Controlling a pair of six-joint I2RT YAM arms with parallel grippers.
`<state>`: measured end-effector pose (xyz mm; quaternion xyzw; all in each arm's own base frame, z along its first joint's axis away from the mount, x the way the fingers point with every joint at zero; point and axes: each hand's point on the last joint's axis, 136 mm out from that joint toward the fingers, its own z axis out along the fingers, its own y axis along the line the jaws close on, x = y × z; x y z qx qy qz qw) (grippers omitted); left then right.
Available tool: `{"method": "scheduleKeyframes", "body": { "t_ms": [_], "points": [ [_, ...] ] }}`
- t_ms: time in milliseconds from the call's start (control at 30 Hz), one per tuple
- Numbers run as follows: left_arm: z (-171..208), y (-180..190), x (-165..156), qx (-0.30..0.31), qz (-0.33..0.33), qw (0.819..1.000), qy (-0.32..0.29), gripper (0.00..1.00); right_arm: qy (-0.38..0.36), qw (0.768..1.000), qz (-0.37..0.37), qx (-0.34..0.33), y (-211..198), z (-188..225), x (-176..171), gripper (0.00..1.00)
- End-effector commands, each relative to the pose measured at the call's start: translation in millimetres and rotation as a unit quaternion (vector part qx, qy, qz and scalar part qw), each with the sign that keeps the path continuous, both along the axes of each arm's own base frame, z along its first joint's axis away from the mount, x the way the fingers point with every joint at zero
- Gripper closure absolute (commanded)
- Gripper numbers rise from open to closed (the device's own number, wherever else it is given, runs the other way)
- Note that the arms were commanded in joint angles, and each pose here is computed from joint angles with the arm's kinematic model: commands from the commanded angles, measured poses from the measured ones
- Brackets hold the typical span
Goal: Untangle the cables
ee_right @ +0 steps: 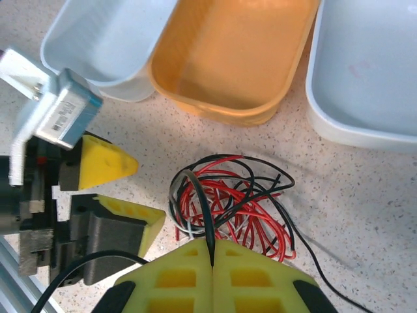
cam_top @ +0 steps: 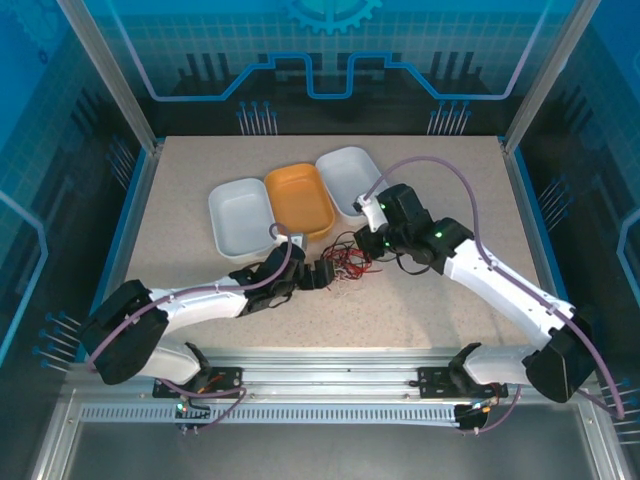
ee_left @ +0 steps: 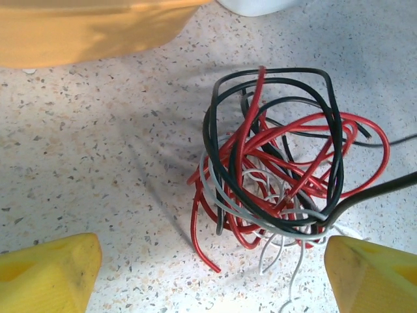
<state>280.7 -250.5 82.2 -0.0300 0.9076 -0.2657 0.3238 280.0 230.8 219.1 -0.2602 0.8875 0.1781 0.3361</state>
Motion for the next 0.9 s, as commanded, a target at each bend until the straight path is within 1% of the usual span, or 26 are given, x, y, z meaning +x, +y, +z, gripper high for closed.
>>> {"method": "scheduleKeyframes", "body": {
  "t_ms": [0, 33, 100, 200, 467, 667, 867],
  "points": [
    [12.8, -8.1, -0.4, -0.025, -0.023, 0.999, -0.017, 0.05, -0.035, 0.999, -0.008, -0.004, -5.6, 30.3, -3.6, 1.0],
    [15.6, -8.6, -1.5, -0.031, -0.028, 0.999, -0.022, 0.01, -0.041, 0.999, -0.01, -0.003, -6.6, 35.6, -4.0, 1.0],
    [21.7, -8.9, -6.1, -0.044, -0.038, 0.998, -0.034, 0.01, -0.056, 0.998, -0.017, 0.001, -9.5, 48.3, -4.8, 1.0],
    [29.8, -2.4, -10.1, -0.051, -0.035, 0.997, -0.048, 0.01, -0.074, 0.997, -0.024, 0.011, -13.5, 65.6, -7.2, 1.0],
    [42.0, 17.4, -13.0, -0.041, -0.01, 0.997, -0.066, 0.01, -0.128, 0.99, -0.032, 0.058, -24.8, 118.8, -19.0, 1.0],
    [48.2, 21.4, -12.6, -0.042, -0.001, 0.997, -0.07, 0.01, -0.168, 0.981, -0.021, 0.091, -33.5, 162.1, -35.1, 1.0],
    [50.1, 20.4, -9.7, -0.045, 0.006, 0.997, -0.069, 0.01, -0.191, 0.976, -0.02, 0.1, -42.8, 182.1, -44.7, 1.0]
  ]
}}
